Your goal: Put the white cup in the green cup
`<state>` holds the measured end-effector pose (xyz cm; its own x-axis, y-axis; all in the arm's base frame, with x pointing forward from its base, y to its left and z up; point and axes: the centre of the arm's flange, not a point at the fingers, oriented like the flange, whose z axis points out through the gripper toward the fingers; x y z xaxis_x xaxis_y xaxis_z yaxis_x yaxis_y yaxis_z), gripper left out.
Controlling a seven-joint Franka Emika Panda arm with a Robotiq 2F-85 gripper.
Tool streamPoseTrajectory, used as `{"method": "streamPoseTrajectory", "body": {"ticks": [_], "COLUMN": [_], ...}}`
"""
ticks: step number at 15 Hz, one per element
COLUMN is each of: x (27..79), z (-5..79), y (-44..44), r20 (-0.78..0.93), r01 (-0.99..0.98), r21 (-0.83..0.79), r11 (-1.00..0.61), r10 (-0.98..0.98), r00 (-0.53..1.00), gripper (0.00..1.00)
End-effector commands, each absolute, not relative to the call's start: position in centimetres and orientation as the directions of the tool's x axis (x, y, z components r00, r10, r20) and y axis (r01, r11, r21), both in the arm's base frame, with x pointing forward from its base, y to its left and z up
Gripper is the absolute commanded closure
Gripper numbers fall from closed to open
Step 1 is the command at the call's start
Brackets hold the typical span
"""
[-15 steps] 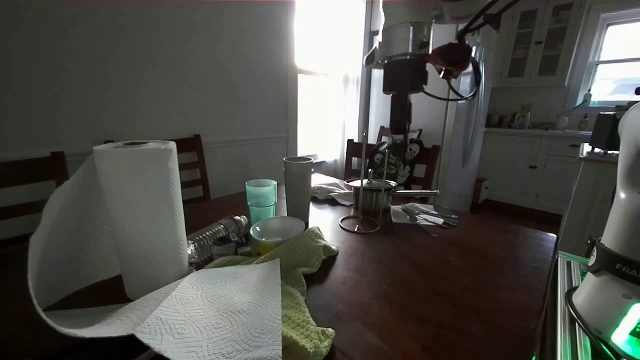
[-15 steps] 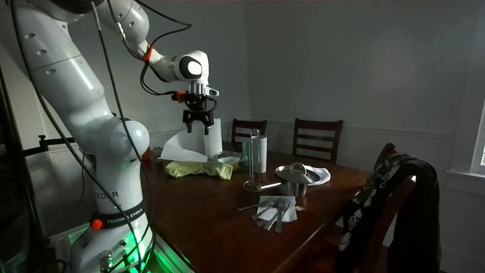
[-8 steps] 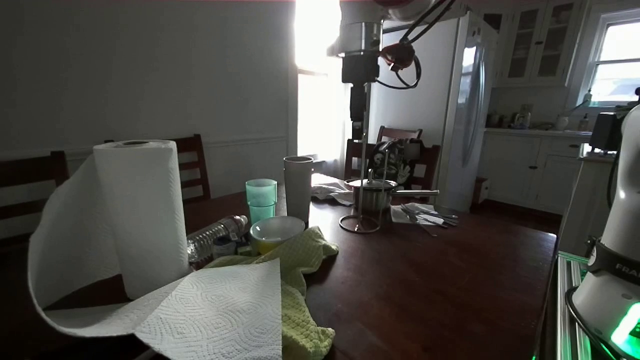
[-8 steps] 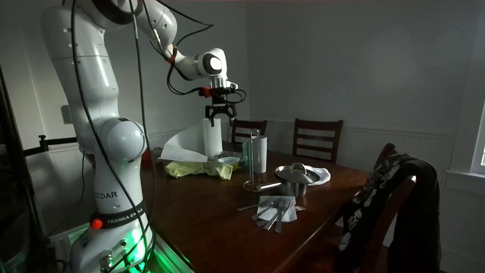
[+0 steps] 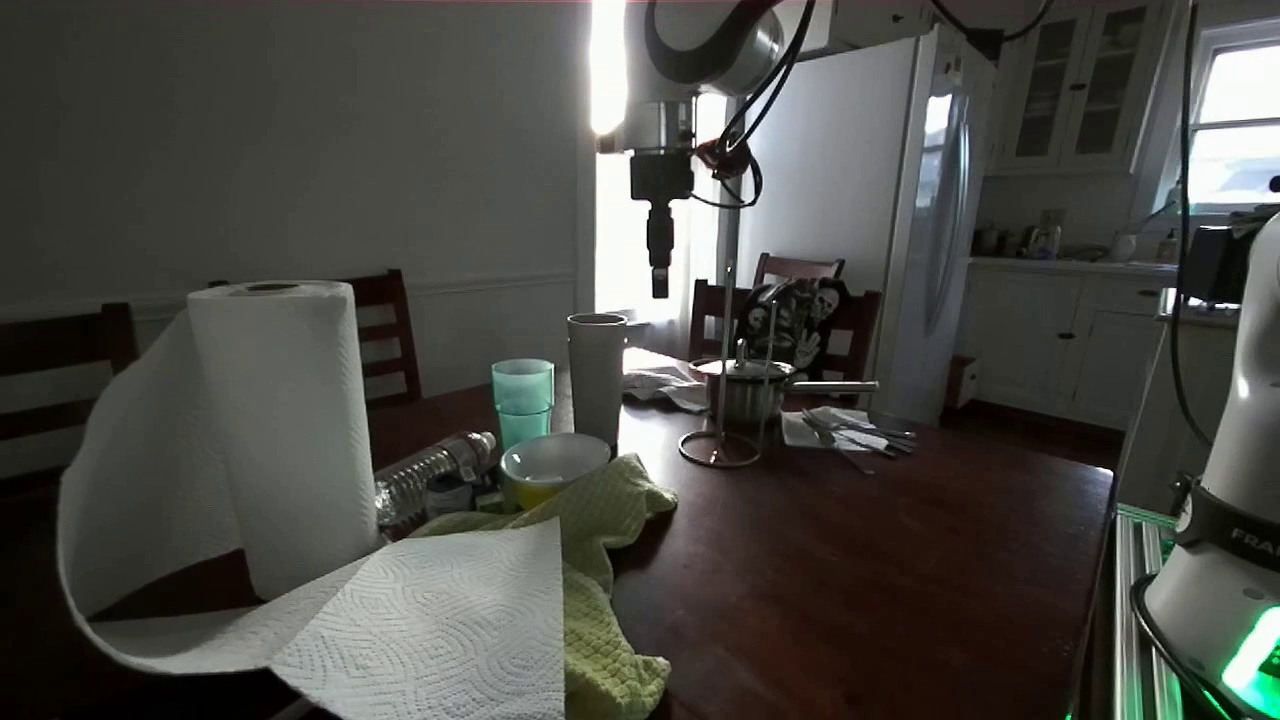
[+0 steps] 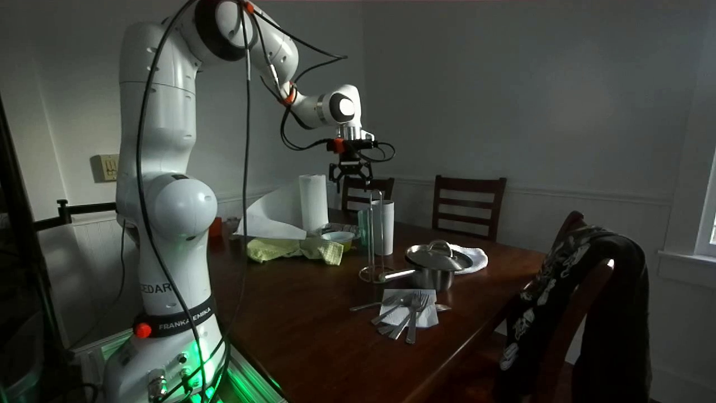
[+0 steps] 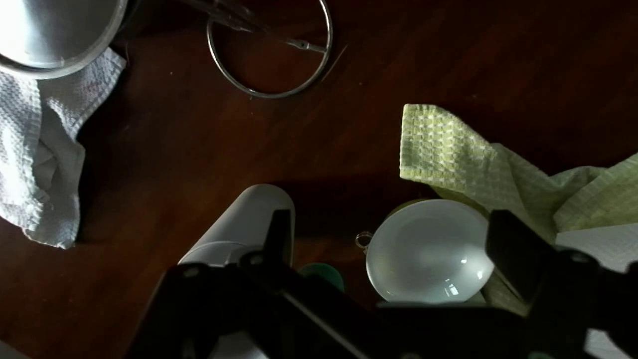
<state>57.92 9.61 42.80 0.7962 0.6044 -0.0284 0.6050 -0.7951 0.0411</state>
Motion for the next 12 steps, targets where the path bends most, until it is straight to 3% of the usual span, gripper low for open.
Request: {"method": "streamPoseTrajectory", "body": {"ticks": [1, 12], "x": [58.2, 60.3], "z": [42.6, 41.4], "y": [9.8, 10.1], "r20": [-0.031, -0.04], "r01": [0.607, 0.635], "r21": [0.039, 0.037], "r11": [-0.794, -0.771], "r10": [0.606, 0.634], "r00": [0.795, 0.772], "gripper": [0.0, 0.0]}}
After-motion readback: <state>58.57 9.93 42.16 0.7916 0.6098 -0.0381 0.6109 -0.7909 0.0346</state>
